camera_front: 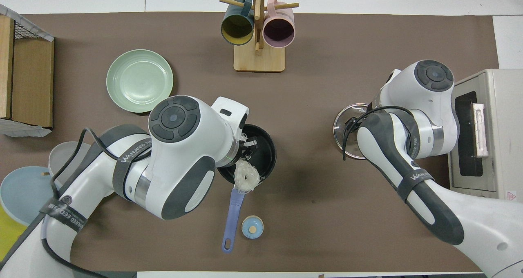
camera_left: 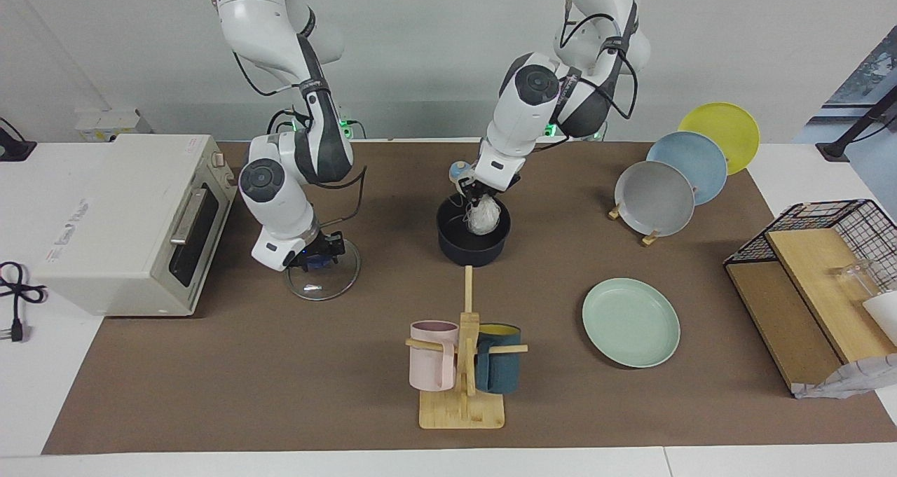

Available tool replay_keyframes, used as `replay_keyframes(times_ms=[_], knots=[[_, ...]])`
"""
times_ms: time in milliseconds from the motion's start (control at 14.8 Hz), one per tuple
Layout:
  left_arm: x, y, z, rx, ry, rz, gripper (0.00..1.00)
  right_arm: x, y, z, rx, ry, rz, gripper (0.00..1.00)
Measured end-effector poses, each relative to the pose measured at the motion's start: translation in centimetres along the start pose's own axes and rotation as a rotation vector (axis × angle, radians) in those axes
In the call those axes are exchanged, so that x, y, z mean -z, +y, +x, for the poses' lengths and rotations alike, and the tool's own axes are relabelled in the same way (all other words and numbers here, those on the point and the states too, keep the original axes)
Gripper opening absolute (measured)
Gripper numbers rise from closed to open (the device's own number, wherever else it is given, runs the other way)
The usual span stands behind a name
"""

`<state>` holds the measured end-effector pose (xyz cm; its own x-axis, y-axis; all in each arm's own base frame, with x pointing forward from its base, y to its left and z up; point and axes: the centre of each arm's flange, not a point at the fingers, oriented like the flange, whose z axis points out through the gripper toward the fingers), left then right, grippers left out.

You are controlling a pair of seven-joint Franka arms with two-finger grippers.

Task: Transfer vermicelli from plate to pot
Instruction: 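Open the left gripper to drop the vermicelli into the saucepan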

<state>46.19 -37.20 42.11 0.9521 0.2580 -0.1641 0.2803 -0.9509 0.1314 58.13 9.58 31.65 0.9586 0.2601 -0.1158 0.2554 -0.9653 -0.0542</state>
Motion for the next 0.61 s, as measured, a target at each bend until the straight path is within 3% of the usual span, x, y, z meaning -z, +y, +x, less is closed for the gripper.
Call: replay_keyframes(times_ms=[404, 606], knots=[[-4.3, 0.5, 1.3, 0.008, 0.002, -0.008, 0.23, 1.0, -0.9, 0.0, 0.015, -0.010, 0.001, 0.59], [-5.4, 0.4, 1.7, -0.007, -0.004, -0.003, 0.23, 4.9, -2.0, 0.8, 0.034, -0.035, 0.005, 0.59]])
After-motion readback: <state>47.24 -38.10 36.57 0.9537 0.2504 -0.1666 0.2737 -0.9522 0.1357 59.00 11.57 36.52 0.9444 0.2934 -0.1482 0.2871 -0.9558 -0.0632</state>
